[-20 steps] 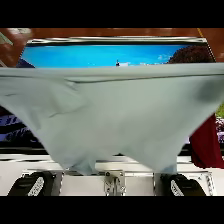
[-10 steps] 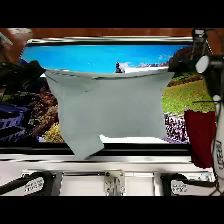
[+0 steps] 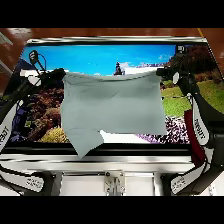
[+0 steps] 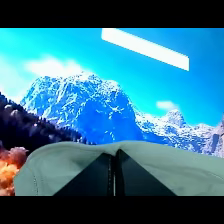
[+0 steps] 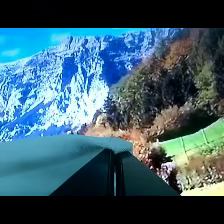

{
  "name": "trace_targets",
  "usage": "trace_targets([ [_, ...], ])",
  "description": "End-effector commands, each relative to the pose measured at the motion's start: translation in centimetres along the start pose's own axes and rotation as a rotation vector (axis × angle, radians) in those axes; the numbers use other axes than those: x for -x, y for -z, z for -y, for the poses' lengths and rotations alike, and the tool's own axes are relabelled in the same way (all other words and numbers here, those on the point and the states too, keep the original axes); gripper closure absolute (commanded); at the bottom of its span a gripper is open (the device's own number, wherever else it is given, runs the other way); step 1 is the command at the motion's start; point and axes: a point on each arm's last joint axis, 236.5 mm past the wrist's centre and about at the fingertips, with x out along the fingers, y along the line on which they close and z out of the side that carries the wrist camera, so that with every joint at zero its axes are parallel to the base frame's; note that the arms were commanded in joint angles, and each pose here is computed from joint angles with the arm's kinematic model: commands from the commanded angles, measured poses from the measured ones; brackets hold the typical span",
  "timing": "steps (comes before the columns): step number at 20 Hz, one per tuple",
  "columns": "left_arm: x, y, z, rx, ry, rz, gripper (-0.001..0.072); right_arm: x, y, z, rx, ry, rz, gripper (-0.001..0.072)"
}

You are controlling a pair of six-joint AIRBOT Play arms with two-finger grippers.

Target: Fold the shirts.

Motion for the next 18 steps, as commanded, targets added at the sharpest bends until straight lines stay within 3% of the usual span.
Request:
trace_targets([
  [1, -1.9, 3.6, -0.8, 0.022, -0.008, -0.090, 0.0677, -0.9, 4.8, -0.3, -0.033, -0.012, -0.164, 0.0648],
  [6, 1.6, 6.4, -1.3, -0.084, 0.067, -0.387, 0.0678, 3.7, 8.6, 2.8, -0.040, 0.031, -0.425, 0.0648],
  [10, 3.5, 10.0, -3.4, 0.062, 0.016, -0.580, 0.0678, 4.6, 12.9, 2.8, -0.097, 0.013, -0.596, 0.0648],
  [15, 3.5, 12.1, -3.7, 0.125, 0.002, -0.652, 0.0677, 4.4, 14.9, 1.0, -0.175, -0.044, -0.663, 0.0647],
  [16, 3.6, 12.2, -3.6, 0.135, 0.000, -0.658, 0.0671, 4.4, 14.8, 0.9, -0.179, -0.047, -0.662, 0.0615],
  [17, 3.8, 12.2, -3.6, 0.156, -0.005, -0.665, 0.0519, 4.5, 14.5, 0.8, -0.180, -0.050, -0.653, 0.0472],
  [18, 4.3, 12.1, -3.5, 0.163, -0.002, -0.683, 0.0266, 5.1, 14.1, 0.6, -0.170, -0.063, -0.662, 0.0235],
])
